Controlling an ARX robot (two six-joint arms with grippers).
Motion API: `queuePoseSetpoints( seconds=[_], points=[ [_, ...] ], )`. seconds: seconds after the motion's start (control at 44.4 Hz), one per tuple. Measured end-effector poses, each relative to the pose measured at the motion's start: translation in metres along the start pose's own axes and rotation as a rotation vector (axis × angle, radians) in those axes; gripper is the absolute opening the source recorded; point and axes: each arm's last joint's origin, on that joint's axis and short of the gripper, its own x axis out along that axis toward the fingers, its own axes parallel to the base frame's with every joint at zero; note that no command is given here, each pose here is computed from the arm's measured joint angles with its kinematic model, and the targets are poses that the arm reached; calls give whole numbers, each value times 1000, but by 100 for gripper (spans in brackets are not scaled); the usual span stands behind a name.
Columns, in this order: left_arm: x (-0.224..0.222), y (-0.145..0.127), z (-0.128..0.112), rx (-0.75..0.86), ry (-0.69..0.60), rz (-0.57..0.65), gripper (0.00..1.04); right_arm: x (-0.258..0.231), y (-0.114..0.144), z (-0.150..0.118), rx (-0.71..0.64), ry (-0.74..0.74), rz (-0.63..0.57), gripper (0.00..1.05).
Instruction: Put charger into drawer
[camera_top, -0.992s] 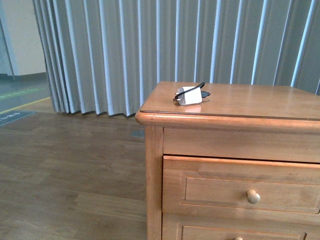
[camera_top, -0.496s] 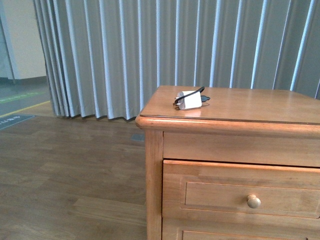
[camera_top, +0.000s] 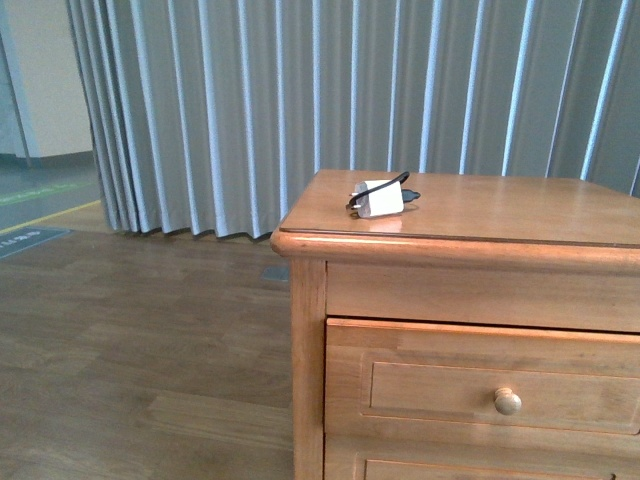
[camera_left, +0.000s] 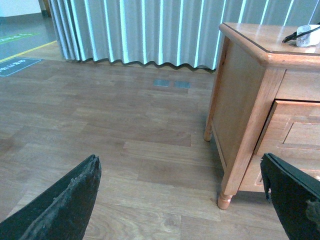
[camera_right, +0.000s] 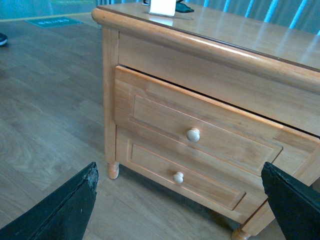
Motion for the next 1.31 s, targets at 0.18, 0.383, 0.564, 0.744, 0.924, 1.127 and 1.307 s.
queuePoseSetpoints(
  seconds=[0.18,0.383,0.564,0.744,0.924,1.127,1.307],
  points=[
    [0,0,0,0,0,0,99,27,10,6,-18,55,-2,96],
    [0,0,0,0,0,0,99,63,27,7,-34,128,-15,96],
    [0,0,0,0,0,0,99,100,42,2,-41,187,-20,96],
    [0,0,0,0,0,0,99,141,52,-15,-44,278,-32,96],
    [0,0,0,0,0,0,99,180,54,-25,-41,313,-83,96],
    [0,0,0,0,0,0,99,216,48,-33,-35,310,-176,96],
    [0,0,0,0,0,0,99,240,37,-40,-25,304,-255,96]
  ],
)
